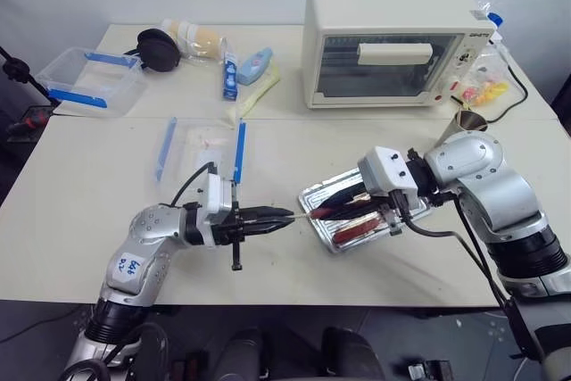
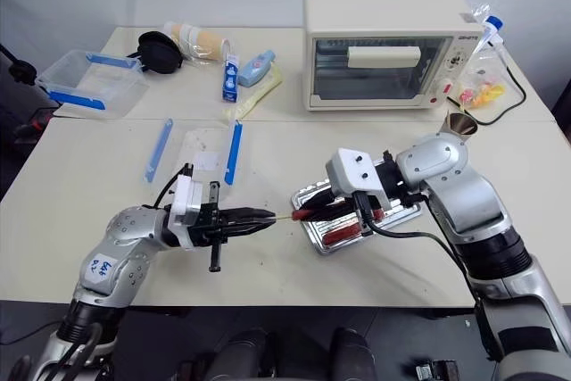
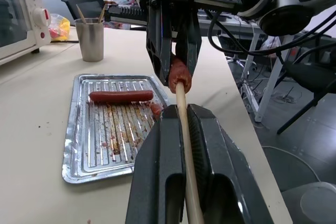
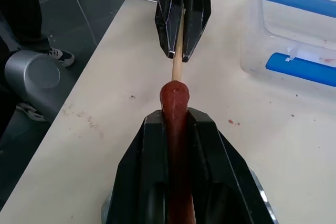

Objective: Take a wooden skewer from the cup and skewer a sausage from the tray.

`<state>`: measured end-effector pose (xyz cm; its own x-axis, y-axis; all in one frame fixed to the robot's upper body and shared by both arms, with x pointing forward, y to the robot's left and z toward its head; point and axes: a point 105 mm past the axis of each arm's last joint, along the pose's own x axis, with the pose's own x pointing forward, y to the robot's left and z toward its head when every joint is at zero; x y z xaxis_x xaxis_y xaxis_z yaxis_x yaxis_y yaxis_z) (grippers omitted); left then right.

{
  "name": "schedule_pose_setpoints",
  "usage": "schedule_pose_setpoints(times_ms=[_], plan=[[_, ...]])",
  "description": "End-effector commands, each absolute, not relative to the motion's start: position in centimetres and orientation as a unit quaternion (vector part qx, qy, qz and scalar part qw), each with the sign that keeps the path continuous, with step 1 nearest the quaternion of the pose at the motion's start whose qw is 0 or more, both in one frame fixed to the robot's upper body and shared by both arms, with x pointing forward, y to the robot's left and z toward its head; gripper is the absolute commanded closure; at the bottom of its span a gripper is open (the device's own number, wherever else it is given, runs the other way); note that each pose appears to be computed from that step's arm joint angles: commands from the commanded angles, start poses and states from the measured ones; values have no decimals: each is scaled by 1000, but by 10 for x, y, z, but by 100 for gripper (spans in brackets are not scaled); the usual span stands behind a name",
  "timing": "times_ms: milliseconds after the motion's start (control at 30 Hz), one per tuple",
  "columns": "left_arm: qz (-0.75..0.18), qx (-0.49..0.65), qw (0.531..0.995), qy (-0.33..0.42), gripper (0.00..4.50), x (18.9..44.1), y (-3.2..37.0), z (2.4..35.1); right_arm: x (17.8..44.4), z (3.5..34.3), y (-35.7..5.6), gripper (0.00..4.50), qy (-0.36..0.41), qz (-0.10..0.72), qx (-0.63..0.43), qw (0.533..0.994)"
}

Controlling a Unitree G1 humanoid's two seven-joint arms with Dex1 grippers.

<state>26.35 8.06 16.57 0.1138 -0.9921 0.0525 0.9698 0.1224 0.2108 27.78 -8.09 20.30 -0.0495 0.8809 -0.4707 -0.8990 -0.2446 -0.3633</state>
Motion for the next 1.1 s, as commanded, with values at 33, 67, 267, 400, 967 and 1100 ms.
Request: schedule_pose_setpoints(times_ms=[33, 67, 267, 400, 967, 1100], plan=[[-677, 56, 726, -108, 450, 260, 61, 172, 258, 209, -55, 406, -25, 768, -306, 562], [-676, 54, 727, -110, 450, 261, 60, 173, 258, 209, -55, 406, -24, 769, -305, 562], [-658, 46, 743, -115, 450, 266, 70, 176, 262, 206, -65, 406, -2, 757, -295, 583], [-635, 56, 762, -110, 450, 268, 89, 175, 273, 206, -87, 310, 6, 722, -297, 625], [-259, -14, 950, -173, 450, 287, 216, 205, 263, 231, -187, 4, -188, 532, -112, 818], [-136, -59, 971, -186, 450, 312, 231, 206, 251, 227, -172, 4, -235, 514, -85, 821]])
